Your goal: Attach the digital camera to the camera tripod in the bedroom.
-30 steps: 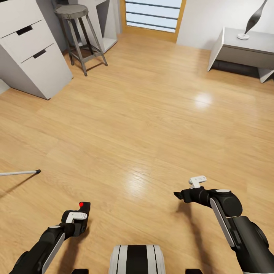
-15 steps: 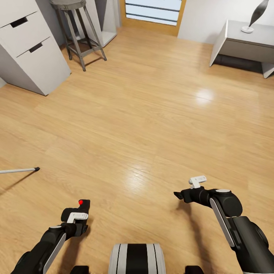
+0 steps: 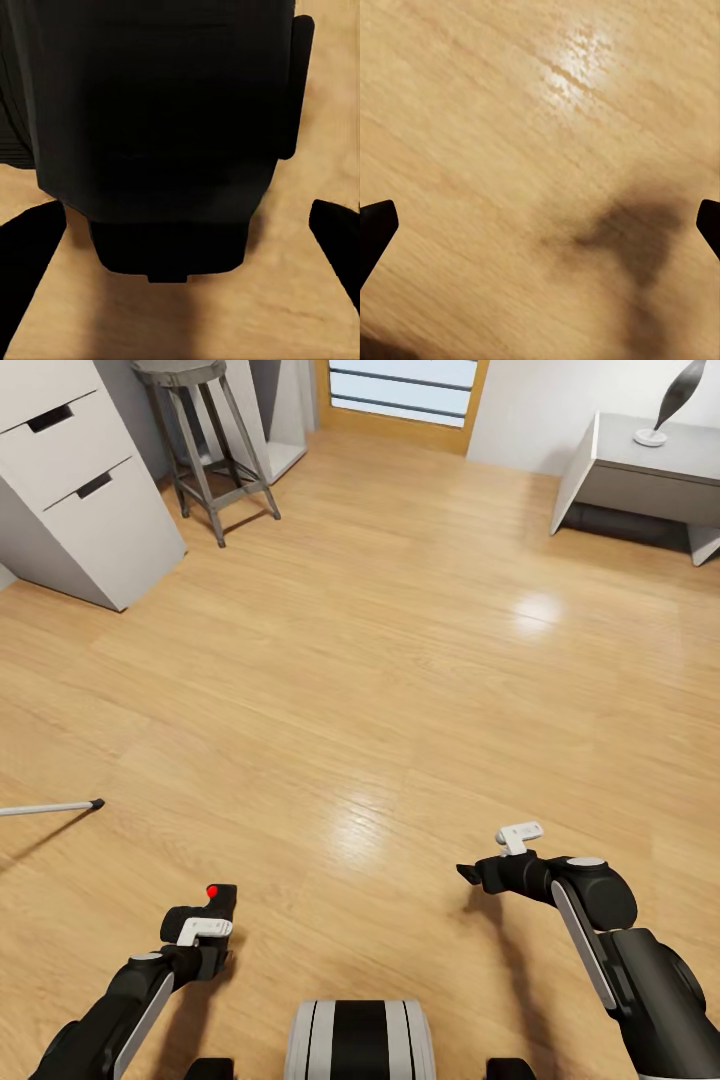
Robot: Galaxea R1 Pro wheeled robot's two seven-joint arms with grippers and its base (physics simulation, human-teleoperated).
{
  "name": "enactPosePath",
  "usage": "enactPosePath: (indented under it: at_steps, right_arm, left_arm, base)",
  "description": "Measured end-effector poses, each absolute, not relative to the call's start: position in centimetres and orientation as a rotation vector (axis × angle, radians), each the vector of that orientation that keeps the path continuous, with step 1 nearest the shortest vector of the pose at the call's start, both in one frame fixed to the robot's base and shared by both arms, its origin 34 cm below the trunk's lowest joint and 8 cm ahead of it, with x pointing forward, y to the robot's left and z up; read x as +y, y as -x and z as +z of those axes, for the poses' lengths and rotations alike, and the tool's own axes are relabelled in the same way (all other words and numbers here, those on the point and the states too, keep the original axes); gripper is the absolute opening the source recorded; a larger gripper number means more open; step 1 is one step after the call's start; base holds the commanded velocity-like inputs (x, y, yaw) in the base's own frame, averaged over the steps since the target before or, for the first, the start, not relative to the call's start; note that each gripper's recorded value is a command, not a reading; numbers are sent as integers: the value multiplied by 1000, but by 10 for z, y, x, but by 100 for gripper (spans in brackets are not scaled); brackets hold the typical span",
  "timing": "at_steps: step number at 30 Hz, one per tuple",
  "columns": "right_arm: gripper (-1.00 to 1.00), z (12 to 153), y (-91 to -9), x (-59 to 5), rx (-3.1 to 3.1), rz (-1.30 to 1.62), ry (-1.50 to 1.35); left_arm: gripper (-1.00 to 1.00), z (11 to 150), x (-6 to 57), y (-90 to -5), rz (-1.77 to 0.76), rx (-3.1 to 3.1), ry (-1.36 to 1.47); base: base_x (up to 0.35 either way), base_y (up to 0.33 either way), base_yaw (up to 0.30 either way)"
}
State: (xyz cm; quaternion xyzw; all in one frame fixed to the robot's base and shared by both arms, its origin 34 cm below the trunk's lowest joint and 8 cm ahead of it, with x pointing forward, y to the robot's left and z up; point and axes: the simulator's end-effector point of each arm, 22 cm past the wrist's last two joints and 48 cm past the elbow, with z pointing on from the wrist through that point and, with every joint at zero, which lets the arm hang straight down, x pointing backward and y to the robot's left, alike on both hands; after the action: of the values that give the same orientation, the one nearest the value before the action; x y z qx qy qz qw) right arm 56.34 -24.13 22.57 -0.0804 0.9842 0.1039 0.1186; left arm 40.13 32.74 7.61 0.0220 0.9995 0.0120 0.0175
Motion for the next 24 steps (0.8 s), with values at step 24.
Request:
enactPosePath:
  at_steps: [24]
  right_arm:
    - [100,226,-563,-241,2879,305,235]
  left_arm:
    - [-100,76,325,-409,24,3068,-66]
  base:
    - [0,0,0]
